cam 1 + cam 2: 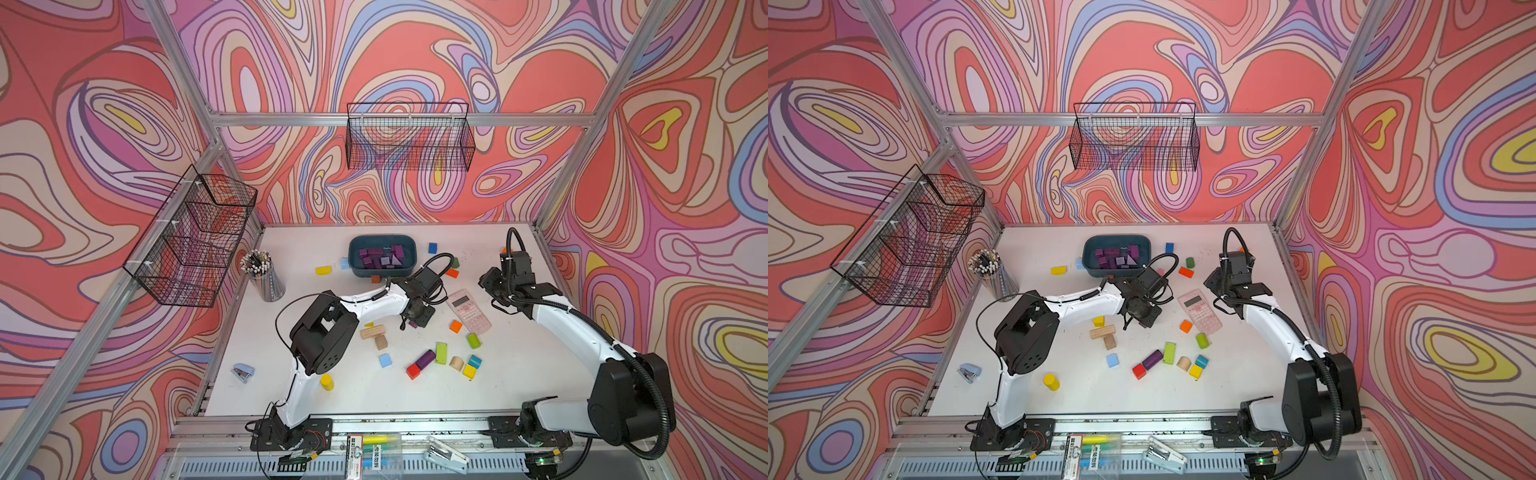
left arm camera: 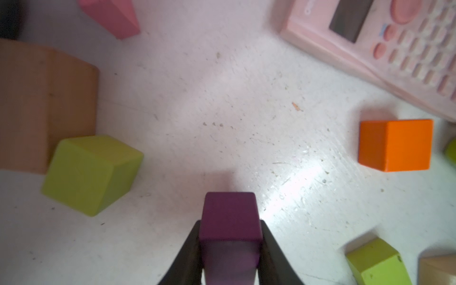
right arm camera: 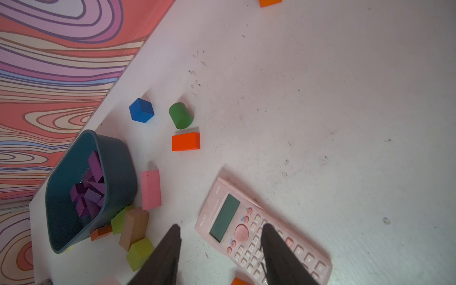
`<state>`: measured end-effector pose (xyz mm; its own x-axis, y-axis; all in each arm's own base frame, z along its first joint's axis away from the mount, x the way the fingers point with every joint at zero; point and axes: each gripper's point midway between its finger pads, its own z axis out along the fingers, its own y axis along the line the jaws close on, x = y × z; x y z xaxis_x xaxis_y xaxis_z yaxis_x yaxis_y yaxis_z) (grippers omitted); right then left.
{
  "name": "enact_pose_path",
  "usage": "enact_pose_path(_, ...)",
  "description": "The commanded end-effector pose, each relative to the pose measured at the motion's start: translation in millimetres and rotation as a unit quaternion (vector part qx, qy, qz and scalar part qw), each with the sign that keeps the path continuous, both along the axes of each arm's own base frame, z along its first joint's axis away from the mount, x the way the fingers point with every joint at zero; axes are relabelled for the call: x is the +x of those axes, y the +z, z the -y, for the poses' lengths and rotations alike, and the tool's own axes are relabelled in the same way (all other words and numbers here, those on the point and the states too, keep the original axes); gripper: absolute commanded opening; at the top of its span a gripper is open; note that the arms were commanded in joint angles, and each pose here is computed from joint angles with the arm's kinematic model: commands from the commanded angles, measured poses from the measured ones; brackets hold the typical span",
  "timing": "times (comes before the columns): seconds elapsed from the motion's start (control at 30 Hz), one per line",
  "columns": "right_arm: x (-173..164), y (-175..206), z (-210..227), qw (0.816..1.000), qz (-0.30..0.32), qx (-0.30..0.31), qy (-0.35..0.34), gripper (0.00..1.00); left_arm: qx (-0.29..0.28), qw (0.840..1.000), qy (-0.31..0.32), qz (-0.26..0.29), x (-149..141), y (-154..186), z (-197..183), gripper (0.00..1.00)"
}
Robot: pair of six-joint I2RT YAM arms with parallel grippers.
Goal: Pick purple bricks into the storage bin
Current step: Pick up the building block from the center of the board, then place the building block in the storage box.
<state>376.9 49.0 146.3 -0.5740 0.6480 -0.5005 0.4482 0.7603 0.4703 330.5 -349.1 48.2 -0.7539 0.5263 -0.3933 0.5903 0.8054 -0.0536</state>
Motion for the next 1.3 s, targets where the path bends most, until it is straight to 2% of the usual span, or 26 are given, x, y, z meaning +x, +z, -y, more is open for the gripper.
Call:
enact_pose_path(0.0, 1, 0, 3, 1.000, 0.000, -0.005, -0.002, 0.55, -0.015, 1.000, 0.022, -0.003, 3, 20, -13, 0.35)
enact_pose_path(0.33, 6, 8, -1, 1.000, 0.010, -0.007, 0.016, 0.55, -0.058, 0.995, 0.087, 0.004, 39, 52, -41, 0.35)
enact_pose_path(0.7, 15, 10, -17, 0.998, 0.015, 0.017, 0.050, 0.55, -0.095, 0.984, 0.150, 0.019, 90, 80, -78, 0.35)
enact_pose_path(0.93, 23, 7, -31, 0.996, 0.011, 0.033, 0.077, 0.54, -0.104, 0.980, 0.166, 0.030, 116, 91, -95, 0.35)
enact_pose_path(1.27, 34, 12, -51, 0.994, 0.008, 0.022, 0.108, 0.54, -0.121, 0.973, 0.189, 0.047, 158, 99, -111, 0.35)
